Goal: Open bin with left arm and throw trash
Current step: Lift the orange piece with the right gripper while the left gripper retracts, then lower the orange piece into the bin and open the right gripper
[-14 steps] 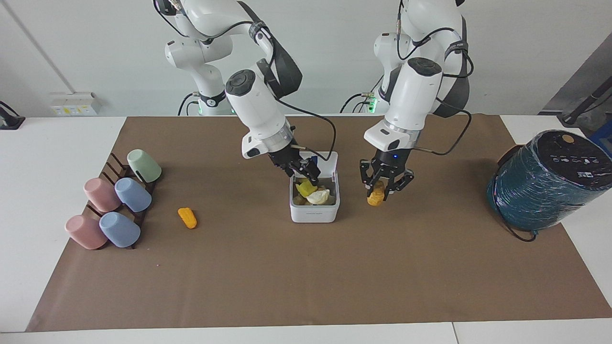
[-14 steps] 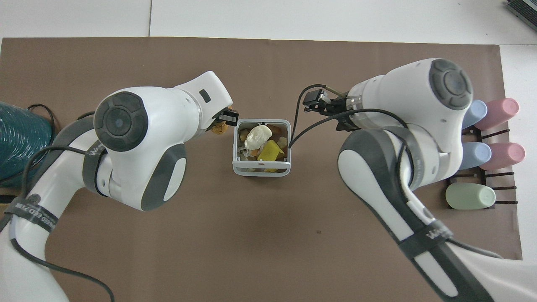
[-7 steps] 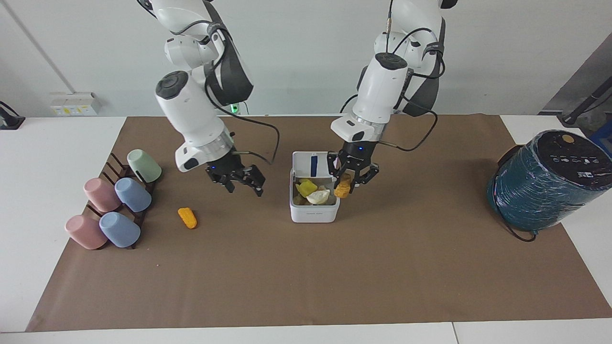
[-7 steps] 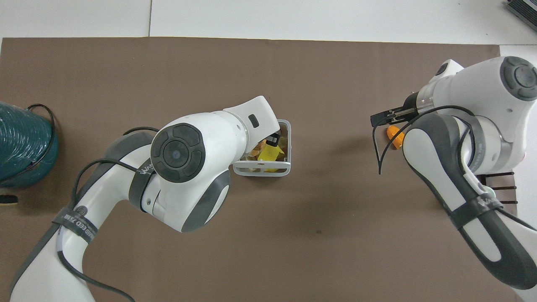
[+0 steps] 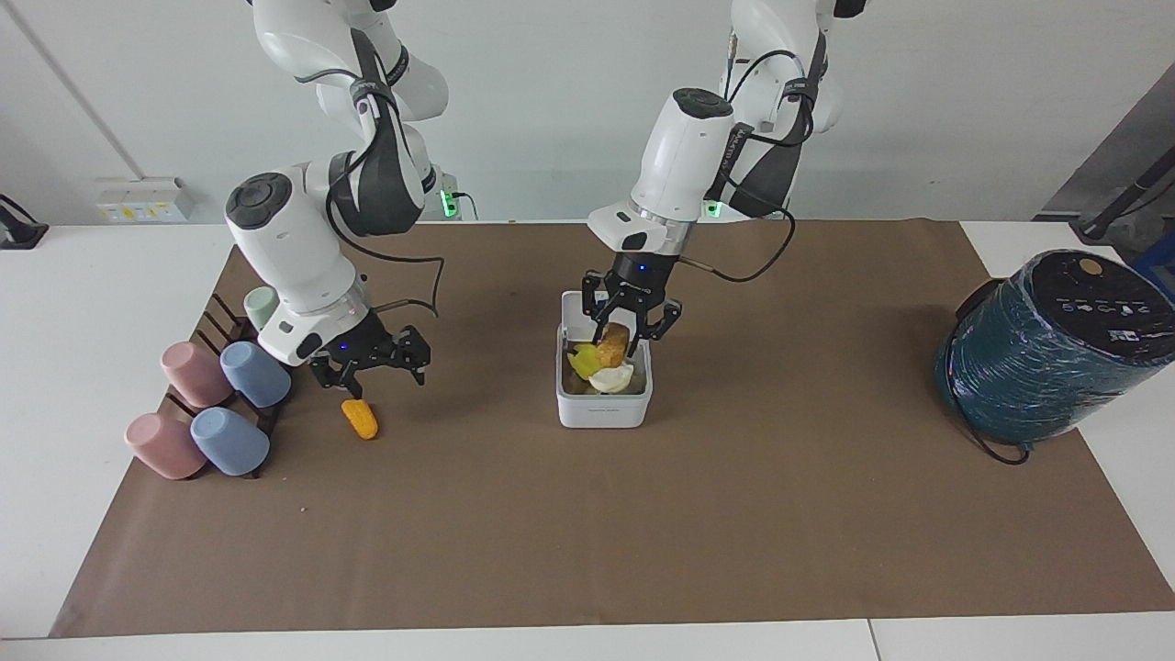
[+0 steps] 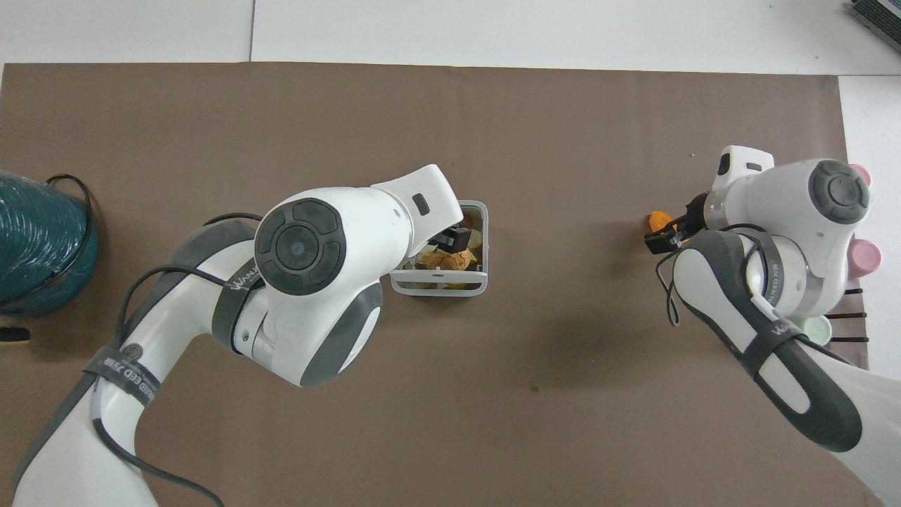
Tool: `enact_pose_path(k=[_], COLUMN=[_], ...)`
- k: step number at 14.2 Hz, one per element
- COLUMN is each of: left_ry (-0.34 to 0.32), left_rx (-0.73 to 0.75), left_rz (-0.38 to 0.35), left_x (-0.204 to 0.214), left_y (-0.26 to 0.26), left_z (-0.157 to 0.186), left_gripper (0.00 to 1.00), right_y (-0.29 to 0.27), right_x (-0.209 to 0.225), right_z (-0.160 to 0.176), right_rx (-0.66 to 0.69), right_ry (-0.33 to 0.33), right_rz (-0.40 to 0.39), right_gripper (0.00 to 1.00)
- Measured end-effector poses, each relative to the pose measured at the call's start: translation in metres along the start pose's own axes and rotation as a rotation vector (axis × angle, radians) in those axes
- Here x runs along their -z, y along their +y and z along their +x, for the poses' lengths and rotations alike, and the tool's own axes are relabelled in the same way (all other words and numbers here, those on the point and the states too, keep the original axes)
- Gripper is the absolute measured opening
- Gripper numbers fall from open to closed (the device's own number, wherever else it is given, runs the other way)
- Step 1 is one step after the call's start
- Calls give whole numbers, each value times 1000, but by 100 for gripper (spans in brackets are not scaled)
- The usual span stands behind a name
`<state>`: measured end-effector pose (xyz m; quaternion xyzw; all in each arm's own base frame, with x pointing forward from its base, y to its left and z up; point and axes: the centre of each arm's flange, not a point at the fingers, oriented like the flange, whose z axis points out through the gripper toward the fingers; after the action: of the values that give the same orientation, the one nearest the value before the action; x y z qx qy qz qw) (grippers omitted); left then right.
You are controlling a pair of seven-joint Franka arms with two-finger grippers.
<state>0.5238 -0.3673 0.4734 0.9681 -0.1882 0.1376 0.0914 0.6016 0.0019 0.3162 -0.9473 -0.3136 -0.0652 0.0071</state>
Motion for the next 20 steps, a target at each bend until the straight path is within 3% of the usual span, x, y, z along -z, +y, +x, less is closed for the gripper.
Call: enact_pose_path(k=[4, 9, 10, 14, 17, 20], left_ry=[-74, -82, -88, -121, -151, -198], left_rx=[89, 241, 259, 294, 292, 296], left_rz=[45, 91, 102, 145, 162, 161], left_x=[28, 113, 127, 164, 203, 228], left_y=[-62, -164, -183, -226, -237, -240], left_z=[0, -13, -18, -32, -29, -21], left_gripper=[100, 100, 100, 100, 100, 100], right_y=[10, 10, 10, -4, -55, -117], right_x=[-17, -25, -24, 12, 85, 135], right_z=[-15, -15, -15, 11, 65, 115], right_rx=[53, 37, 5, -167, -356, -542], right_ry=[11, 10, 11, -16, -46, -29], right_rz=[-17, -16, -17, 19, 46, 69], right_gripper=[95, 42, 37, 37, 37, 37])
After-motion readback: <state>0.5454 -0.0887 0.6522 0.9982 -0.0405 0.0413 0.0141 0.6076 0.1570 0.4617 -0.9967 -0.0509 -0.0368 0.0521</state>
